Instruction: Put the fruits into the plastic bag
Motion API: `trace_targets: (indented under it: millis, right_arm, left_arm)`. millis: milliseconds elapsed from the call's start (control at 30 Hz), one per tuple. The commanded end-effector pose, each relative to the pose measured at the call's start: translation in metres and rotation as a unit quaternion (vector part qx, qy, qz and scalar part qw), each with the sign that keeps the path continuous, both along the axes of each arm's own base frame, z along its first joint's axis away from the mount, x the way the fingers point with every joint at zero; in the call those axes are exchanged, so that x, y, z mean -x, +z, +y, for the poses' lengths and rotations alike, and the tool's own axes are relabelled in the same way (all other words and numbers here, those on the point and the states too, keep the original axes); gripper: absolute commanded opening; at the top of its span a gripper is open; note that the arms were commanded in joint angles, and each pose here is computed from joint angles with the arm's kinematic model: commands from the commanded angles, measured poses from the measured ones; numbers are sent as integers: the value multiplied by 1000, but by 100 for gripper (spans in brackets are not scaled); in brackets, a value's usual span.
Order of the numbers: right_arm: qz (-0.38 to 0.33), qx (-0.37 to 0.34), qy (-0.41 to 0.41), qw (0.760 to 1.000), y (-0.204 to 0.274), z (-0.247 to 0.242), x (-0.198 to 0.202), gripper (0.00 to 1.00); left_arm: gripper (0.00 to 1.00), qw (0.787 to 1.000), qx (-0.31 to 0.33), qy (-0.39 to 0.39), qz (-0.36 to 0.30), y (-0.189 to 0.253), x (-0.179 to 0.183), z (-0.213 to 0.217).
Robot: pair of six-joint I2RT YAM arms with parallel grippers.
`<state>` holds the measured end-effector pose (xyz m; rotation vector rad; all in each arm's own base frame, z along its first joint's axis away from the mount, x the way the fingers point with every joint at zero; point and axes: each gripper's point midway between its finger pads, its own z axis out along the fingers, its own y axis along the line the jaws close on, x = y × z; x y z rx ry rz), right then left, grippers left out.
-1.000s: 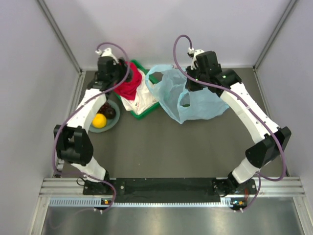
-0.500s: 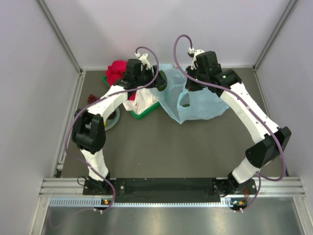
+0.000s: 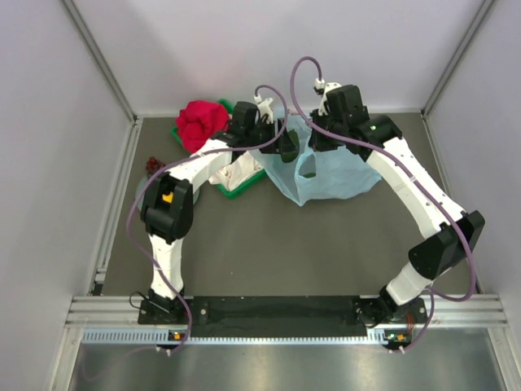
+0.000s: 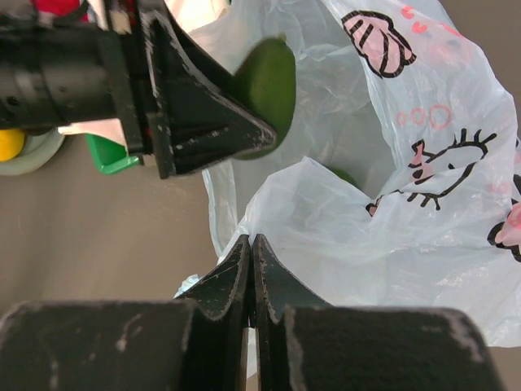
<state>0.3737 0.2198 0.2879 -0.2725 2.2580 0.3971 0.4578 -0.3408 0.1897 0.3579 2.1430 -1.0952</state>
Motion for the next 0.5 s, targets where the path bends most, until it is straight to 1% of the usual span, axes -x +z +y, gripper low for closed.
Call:
trace_targets:
  millis: [0,33,100,300,467]
  right_arm:
    - [-31,-20,-12,999,26,-3,-4,0]
    - [-30,-19,-12,999,26,-4,-3,0]
    - [-25,-17,-12,999,24,-5,-2,0]
    - [-17,-11,-10,1000,20,-6,2,0]
    - [-20,-8,-9,1000,21,-9,3,0]
  left_arm:
    - [30,999,-11,-39,-15,2,5,-9]
    - [30,998,-23,-46,-20,-3,6,-11]
    - [30,998,-39,-56,-11,-17,10,-15]
    - [33,997,-37,-70,-2,-30,13,-26]
    - [37,996,-39,-76,21,-46,13,-31]
